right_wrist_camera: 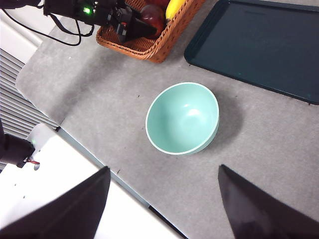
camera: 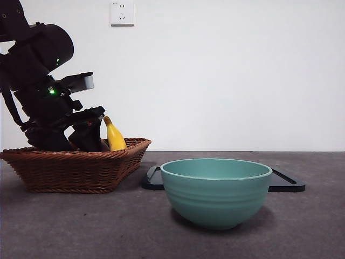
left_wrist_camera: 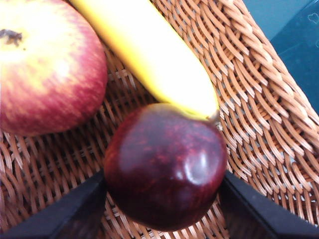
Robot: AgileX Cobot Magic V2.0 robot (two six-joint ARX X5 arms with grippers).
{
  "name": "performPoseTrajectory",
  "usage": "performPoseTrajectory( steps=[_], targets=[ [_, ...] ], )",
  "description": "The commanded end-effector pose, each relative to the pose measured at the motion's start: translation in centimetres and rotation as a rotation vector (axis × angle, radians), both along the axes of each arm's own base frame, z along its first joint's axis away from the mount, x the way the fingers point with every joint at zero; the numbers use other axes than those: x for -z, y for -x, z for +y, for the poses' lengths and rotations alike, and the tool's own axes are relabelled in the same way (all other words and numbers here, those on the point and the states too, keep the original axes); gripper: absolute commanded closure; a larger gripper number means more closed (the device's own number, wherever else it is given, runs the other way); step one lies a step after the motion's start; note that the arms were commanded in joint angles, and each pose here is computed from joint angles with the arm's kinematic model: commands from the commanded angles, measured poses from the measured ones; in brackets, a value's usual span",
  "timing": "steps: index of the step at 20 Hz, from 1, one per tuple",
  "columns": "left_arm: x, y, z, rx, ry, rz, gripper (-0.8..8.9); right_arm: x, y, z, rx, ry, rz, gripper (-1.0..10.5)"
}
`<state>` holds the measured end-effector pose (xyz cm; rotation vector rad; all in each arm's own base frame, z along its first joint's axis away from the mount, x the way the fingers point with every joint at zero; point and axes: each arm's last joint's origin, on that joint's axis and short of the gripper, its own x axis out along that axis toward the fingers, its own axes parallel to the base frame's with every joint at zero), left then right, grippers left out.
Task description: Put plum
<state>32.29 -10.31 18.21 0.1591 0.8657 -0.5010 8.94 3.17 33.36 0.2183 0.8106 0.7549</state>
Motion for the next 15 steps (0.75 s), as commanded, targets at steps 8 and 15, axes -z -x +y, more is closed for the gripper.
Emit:
performPoseTrajectory(
  steps=[8,15],
  targets=[
    [-6.5,2.7,0.4,-0.002,0.057,-0.125,5.42,-0.5,-0.1,0.0,0.002,-0.009,-0.013,6.0],
    [-11.9,9.0,-1.4,0.200,0.179,-0.159,5.42,-0.5,-0.1,0.0,-0.002,-0.005,-0.019,6.0]
  ],
)
